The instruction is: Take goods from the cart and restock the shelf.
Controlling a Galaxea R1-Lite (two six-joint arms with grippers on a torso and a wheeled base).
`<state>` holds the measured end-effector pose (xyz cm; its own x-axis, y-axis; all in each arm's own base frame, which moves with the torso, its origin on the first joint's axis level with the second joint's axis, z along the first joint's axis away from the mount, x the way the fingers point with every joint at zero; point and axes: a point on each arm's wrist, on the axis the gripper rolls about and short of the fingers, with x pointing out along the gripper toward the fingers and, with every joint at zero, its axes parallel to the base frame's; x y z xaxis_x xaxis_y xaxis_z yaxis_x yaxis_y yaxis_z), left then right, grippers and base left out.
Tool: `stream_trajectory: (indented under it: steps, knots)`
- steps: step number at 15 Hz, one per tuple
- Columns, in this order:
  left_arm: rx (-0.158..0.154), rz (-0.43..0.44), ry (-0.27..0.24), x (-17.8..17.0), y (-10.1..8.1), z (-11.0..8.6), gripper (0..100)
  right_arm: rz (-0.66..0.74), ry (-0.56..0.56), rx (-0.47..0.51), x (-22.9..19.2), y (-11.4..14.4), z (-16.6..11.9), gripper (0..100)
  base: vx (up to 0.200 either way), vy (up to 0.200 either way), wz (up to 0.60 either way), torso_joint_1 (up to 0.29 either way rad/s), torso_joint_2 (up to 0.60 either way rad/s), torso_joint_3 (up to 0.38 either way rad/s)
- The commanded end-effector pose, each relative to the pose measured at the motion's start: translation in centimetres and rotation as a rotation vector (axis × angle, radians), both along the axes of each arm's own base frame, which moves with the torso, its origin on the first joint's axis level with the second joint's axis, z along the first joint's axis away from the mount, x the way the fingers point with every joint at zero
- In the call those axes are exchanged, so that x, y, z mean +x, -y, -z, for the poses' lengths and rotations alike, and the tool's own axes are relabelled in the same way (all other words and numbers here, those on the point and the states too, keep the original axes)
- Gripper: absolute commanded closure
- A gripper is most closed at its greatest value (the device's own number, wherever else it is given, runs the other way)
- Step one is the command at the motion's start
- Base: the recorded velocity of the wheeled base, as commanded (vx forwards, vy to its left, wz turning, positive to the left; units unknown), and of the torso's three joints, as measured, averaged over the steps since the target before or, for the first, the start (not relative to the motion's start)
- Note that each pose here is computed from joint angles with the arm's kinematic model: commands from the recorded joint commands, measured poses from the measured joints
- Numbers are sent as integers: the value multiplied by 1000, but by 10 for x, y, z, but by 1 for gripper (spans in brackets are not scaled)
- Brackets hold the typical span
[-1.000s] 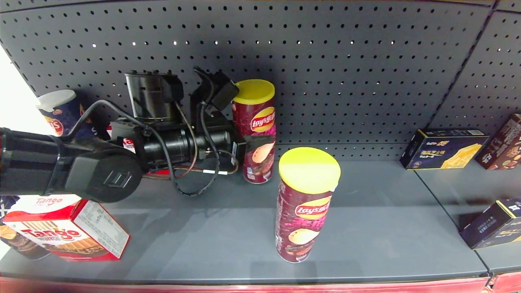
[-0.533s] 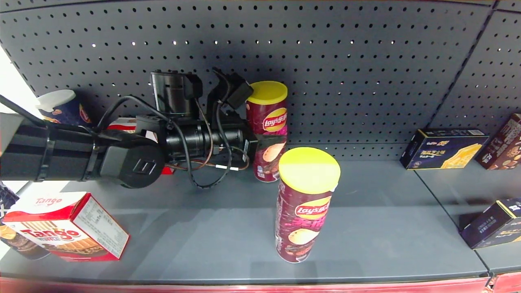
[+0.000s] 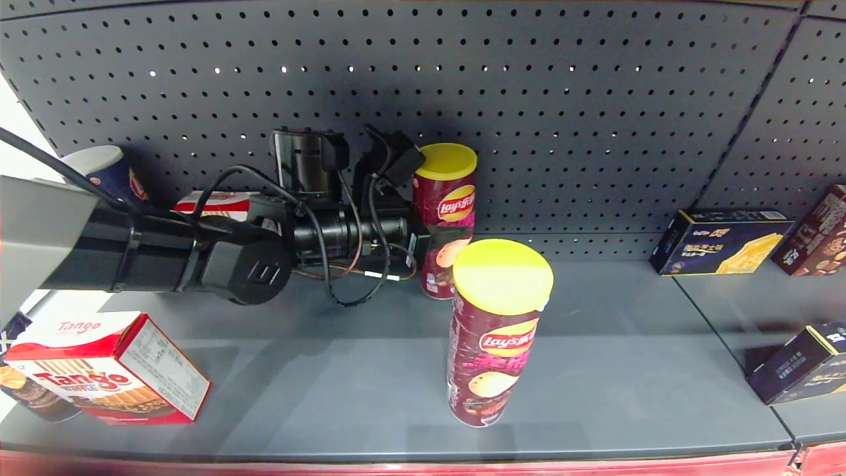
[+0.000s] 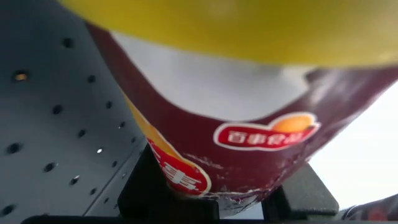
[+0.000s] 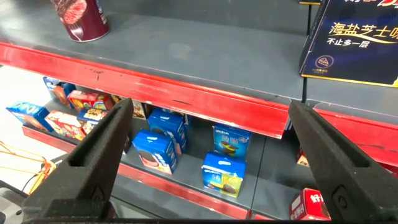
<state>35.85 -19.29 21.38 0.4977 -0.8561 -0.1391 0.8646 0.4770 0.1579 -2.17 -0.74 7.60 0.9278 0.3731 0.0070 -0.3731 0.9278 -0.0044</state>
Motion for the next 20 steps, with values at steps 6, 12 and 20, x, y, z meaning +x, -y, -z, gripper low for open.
stream_trajectory:
  steps: [6, 12, 20]
  knots:
    - [25, 11, 0, 6, 7, 13, 100, 0, -1, -1, 0, 0, 0, 0, 0, 0, 0, 0, 0, 0]
    - [28, 3, 19, 0, 2, 9, 0, -1, -1, -1, 0, 0, 0, 0, 0, 0, 0, 0, 0, 0]
    - [83, -237, 85, -36, -24, 14, 0, -1, -1, -1, 0, 0, 0, 0, 0, 0, 0, 0, 0, 0]
